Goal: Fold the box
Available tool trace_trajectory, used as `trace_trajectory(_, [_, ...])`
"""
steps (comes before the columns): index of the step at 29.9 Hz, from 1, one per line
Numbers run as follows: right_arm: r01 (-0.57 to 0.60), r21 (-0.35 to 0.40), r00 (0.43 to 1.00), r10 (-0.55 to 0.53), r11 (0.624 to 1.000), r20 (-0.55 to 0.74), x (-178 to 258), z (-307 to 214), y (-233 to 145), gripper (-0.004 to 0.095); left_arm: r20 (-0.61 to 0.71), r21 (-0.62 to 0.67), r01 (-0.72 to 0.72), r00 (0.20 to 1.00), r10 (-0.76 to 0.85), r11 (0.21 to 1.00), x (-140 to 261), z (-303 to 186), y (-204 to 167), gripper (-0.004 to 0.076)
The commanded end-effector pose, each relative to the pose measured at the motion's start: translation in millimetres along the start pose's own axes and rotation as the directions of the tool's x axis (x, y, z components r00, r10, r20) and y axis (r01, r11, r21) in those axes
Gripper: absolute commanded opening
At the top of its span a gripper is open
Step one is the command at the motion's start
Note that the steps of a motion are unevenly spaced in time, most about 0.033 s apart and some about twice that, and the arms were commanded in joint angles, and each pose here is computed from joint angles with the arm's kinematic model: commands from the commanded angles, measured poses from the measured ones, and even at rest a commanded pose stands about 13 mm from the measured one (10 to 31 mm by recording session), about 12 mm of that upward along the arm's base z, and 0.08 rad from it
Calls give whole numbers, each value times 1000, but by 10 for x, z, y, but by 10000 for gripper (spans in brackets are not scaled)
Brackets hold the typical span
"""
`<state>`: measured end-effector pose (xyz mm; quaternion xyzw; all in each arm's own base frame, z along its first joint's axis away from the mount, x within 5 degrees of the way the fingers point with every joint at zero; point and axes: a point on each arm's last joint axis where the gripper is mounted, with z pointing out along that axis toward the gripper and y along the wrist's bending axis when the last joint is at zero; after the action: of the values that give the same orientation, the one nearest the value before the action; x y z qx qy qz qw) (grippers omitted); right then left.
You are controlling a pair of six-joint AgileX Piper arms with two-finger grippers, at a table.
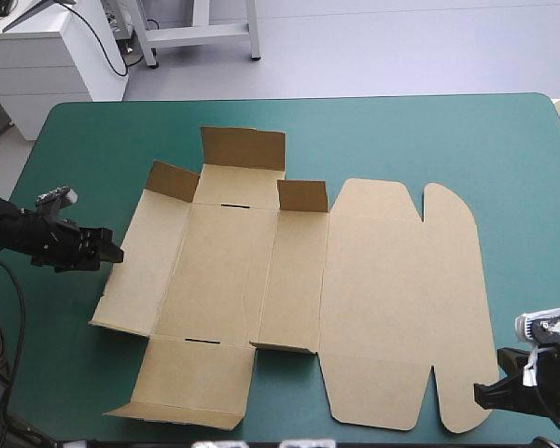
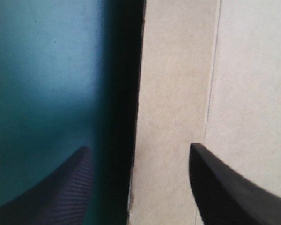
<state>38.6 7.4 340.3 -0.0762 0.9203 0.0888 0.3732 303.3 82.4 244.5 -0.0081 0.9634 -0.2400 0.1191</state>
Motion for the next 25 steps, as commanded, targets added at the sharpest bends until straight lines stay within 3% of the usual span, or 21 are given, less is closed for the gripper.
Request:
trace_trajectory(1, [1, 14, 1000, -2, 1000, 24, -46, -38, -8, -20, 18, 17, -16, 1000, 16, 1000, -2, -173, -125, 503])
trace_trajectory(16, [32, 24, 999, -32, 999, 27, -49, -38, -17, -21, -134, 128, -103, 984, 120, 986, 26, 258, -529, 495])
trace_trajectory(21, [32, 24, 999, -32, 999, 27, -49, -38, -17, -21, -197, 111, -110, 972, 130, 988, 44, 383, -693, 494])
trace_trajectory(23, [32, 24, 999, -32, 999, 27, -49, -38, -17, -21, -209, 105, -101, 970, 121, 989, 50, 404, -728, 470])
trace_trajectory(25, [32, 24, 999, -32, 999, 27, -49, -38, -17, -21, -193, 130, -87, 975, 112, 988, 39, 399, -758, 387])
